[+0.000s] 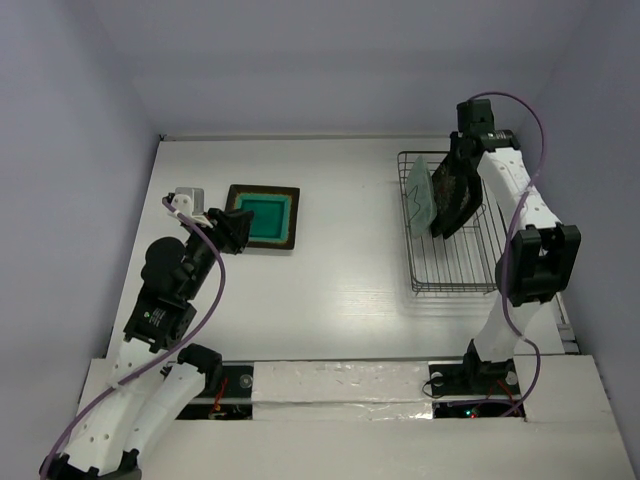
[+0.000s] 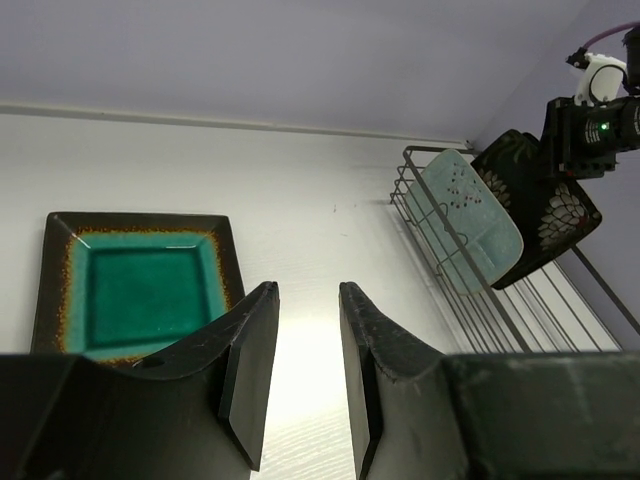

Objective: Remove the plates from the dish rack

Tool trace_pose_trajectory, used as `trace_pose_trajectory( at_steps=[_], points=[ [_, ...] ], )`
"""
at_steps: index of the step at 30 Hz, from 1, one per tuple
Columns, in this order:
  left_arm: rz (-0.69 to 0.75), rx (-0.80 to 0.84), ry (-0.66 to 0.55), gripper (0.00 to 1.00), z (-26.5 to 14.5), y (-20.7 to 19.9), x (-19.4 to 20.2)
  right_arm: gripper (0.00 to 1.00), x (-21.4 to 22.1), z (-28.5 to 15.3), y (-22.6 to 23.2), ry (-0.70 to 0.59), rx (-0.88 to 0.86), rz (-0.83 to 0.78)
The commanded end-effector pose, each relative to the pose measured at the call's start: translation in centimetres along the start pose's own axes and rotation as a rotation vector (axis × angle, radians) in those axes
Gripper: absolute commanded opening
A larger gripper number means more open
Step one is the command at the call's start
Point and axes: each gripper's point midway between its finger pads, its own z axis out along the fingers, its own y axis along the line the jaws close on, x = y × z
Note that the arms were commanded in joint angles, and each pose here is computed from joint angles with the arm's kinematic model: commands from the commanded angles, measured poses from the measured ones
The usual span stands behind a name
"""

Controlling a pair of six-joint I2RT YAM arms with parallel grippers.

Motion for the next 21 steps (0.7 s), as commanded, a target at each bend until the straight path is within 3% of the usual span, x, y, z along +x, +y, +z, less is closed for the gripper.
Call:
trace_pose_trajectory(
  at_steps=[1,3,9,21],
  points=[
    [0.012,0.012,-0.034,0.28,0.2,-0.2,-1.0,0.39,-1.5,-0.5,-0.5,-0.028,-0.001,-0.017],
    [0.012,0.013,-0.032,0.28,0.2,-0.2,-0.9,0.35,-1.4,-0.4,-0.5,-0.027,0.004,-0.022],
    [0.011,0.018,-0.036,0.28,0.1,-0.3,-1.0,0.00,-2.4,-1.6,-1.4,-0.054,0.026,-0.037],
    [0.008,0.026,-0.032,0.29,0.2,-0.5,-0.9,0.00,-7.2,-9.1,-4.1,-0.251,0.058,-0.013]
  ],
)
